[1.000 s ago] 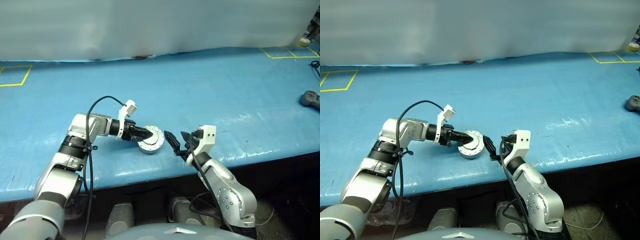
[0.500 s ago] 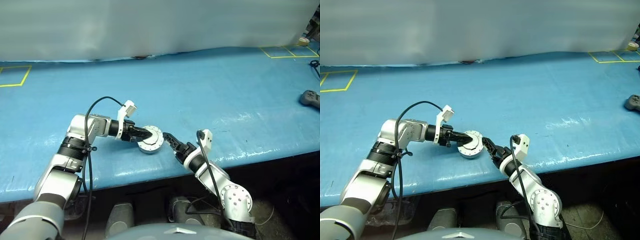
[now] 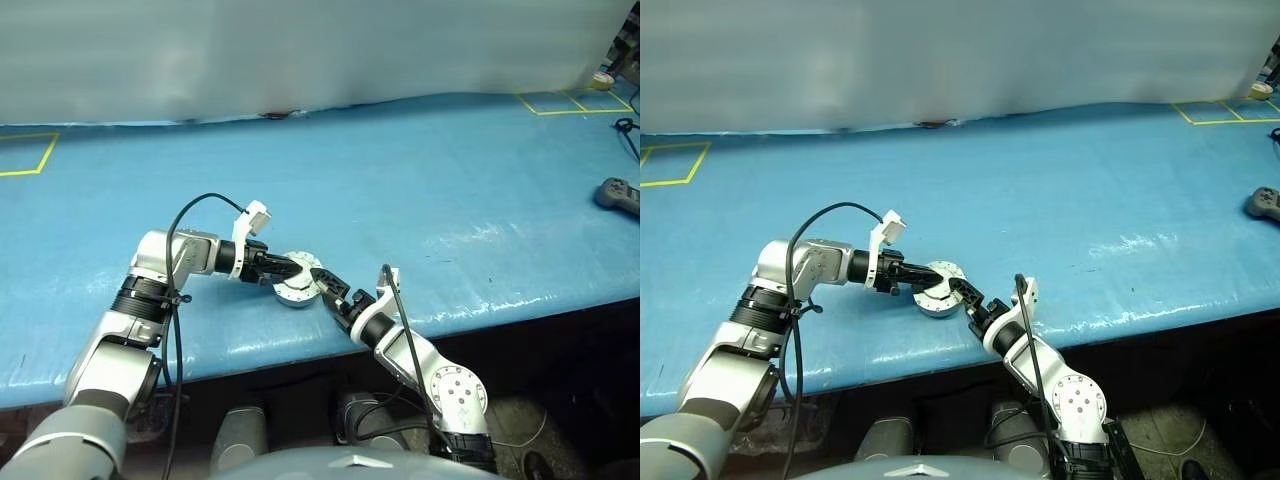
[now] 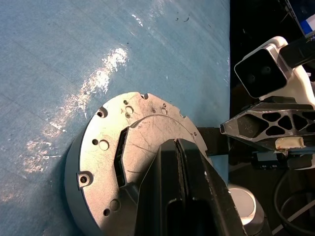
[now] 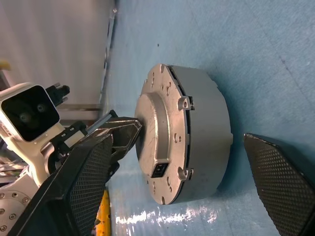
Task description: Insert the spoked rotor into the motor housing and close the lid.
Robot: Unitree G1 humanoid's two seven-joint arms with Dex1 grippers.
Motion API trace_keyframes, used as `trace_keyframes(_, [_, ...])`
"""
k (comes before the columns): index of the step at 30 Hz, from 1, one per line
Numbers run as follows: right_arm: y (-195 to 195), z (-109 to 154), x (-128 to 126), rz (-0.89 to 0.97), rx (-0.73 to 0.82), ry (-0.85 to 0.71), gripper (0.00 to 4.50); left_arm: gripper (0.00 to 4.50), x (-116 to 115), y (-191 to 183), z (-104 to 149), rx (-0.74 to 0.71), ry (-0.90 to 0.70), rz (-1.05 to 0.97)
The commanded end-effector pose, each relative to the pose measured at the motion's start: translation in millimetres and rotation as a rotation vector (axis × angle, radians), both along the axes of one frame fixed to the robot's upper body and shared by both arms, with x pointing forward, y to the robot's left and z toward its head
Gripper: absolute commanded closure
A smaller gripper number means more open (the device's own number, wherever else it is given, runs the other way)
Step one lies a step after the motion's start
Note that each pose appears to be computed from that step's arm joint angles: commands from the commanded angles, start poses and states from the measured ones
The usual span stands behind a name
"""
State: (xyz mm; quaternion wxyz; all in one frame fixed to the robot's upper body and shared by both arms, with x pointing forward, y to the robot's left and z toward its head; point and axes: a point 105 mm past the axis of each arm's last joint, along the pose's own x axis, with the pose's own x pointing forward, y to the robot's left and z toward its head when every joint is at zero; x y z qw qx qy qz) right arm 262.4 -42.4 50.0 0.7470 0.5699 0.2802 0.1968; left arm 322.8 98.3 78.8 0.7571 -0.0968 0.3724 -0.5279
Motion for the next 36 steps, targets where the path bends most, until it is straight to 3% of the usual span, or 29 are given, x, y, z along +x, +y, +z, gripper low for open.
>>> trace_keyframes(1, [33, 23, 6, 0.025, 0.168, -0.014, 0.04, 4.5, -4, 10, -15, 0.064, 0.043, 0.037])
trace_keyframes(21, [57, 23, -2, 0.153, 0.259, 0.003, 0.04, 4.5, -5, 12, -16, 0.071, 0.046, 0.04])
trace_keyframes(36, [47, 26, 12, 0.074, 0.328, -0.021, 0.04, 4.5, -6, 14, -17, 0.086, 0.048, 0.042])
